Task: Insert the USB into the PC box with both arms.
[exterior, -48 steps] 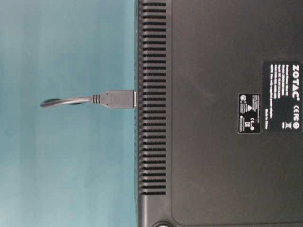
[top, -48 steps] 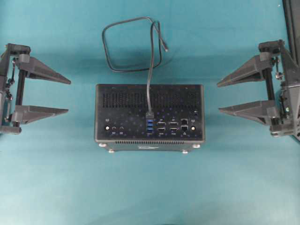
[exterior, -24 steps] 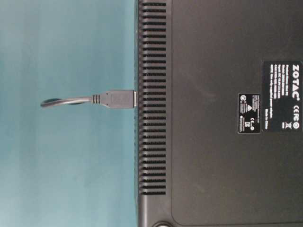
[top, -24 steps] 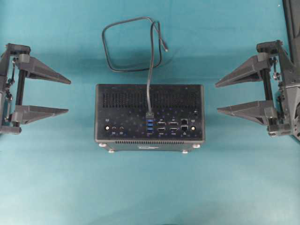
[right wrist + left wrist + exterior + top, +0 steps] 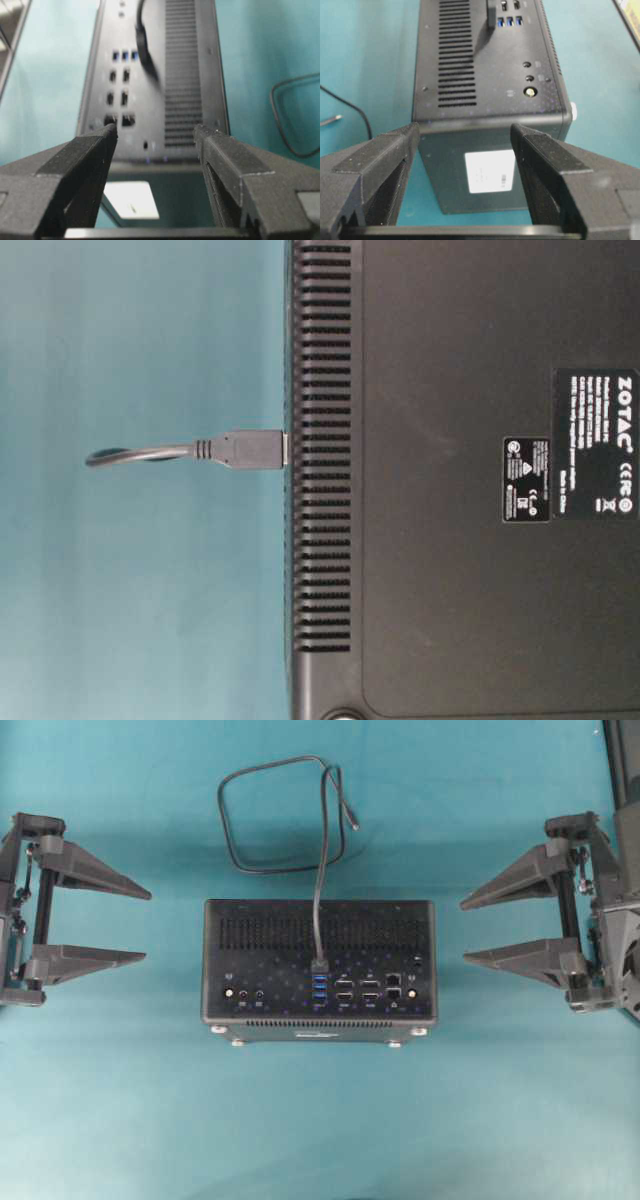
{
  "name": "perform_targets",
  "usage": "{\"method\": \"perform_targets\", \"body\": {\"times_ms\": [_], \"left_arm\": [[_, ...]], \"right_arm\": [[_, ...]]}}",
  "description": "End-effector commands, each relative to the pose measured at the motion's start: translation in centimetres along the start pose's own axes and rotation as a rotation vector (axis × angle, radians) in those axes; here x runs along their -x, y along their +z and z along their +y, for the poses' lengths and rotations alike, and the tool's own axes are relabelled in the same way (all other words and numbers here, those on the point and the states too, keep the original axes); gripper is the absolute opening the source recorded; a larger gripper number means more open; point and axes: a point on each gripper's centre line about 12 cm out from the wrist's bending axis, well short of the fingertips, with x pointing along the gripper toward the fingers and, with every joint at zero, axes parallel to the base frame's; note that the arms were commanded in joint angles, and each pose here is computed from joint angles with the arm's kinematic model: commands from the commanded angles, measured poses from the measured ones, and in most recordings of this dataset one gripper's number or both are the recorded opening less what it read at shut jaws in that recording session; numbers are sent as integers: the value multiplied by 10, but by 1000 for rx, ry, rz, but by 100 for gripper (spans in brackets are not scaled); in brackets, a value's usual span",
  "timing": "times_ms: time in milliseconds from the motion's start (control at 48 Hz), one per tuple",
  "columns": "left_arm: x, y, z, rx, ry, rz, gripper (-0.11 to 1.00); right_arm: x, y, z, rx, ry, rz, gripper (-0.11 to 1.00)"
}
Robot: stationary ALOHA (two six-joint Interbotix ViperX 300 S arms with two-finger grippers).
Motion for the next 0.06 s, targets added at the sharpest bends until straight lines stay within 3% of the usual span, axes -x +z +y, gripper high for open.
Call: {"method": "perform_targets", "body": {"times_ms": [0,42], "left_arm": [[1,7,1,-3,2,-26,75],[1,8,1,-3,2,-28,75]], "right_arm": [[3,5,0,-5,5,-25,71],[3,6,0,-5,5,-27,71]]}}
